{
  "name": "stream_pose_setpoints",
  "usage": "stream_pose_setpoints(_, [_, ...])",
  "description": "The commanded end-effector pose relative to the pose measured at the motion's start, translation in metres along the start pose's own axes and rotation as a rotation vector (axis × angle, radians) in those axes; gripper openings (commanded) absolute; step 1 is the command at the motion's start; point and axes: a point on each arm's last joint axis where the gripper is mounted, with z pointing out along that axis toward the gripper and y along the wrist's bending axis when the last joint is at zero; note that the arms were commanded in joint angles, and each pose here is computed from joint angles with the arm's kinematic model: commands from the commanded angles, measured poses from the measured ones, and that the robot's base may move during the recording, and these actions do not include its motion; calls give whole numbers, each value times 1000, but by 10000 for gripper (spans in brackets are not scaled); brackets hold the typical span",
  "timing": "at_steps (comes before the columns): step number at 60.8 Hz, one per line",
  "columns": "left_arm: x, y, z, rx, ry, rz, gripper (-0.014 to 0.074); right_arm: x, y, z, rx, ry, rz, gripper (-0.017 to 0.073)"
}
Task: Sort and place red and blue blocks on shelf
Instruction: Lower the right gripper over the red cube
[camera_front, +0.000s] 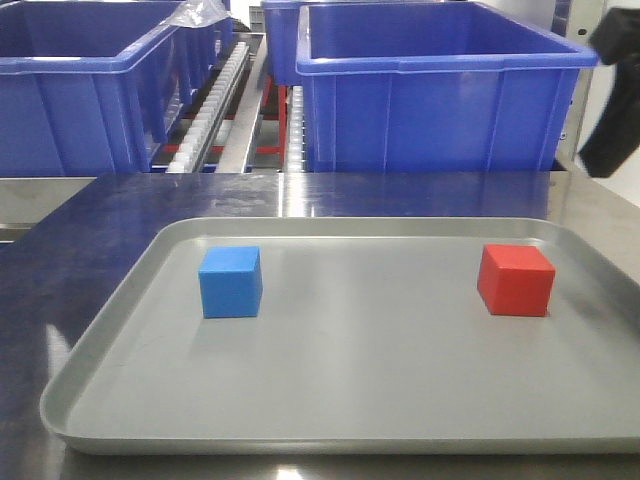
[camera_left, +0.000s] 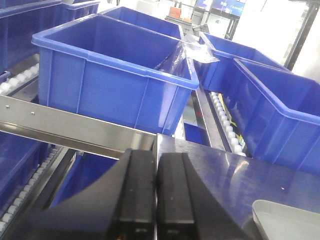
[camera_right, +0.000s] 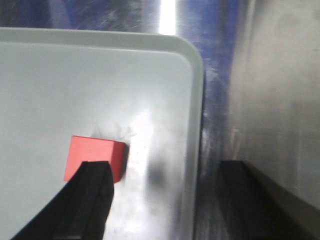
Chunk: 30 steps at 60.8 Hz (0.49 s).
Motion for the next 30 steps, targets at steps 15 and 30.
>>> stream_pose_setpoints(15, [-1,0,-1,22,-70,0,148,-21,20,13,-43,-37,-42,551])
stream_pose_setpoints(30, [-1,0,-1,22,-70,0,148,-25,38,29,-65,15,-86,551])
